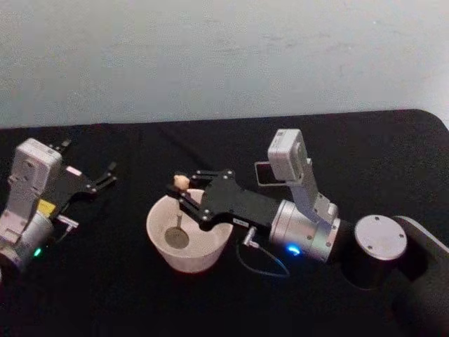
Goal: Pick up the stirring spoon with one hand, stir inside the cup, then place it back in its original position.
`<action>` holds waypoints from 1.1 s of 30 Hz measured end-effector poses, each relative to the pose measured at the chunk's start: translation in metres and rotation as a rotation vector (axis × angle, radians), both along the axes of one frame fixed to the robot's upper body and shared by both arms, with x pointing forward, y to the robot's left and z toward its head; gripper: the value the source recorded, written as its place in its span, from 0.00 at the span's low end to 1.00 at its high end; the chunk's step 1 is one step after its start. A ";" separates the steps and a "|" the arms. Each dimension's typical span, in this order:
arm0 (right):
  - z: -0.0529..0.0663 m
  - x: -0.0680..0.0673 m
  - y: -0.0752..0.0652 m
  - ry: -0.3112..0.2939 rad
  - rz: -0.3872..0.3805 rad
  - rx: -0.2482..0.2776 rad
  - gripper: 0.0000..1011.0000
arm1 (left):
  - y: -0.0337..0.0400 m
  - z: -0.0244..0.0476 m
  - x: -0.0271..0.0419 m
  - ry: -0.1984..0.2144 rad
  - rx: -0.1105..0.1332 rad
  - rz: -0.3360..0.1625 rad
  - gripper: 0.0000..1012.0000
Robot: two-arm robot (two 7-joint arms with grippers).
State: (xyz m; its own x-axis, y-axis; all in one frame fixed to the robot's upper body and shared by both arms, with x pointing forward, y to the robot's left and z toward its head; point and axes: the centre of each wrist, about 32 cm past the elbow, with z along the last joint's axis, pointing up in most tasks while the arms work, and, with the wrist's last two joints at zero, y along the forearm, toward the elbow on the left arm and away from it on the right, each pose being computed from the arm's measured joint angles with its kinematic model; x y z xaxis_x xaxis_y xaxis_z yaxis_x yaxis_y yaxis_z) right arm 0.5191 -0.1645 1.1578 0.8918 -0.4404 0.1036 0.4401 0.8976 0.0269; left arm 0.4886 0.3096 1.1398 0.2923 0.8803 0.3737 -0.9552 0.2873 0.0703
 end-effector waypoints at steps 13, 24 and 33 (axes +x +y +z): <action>0.000 0.013 -0.005 -0.017 -0.070 -0.008 0.21 | 0.0000 0.0000 0.0000 0.000 0.000 0.000 0.99; 0.001 0.010 -0.025 -0.025 -0.099 -0.028 0.21 | 0.0000 0.0000 0.0000 0.000 0.000 0.000 0.99; 0.000 -0.002 -0.032 -0.013 -0.072 -0.034 0.21 | 0.0000 0.0000 0.0000 0.000 0.000 0.000 0.99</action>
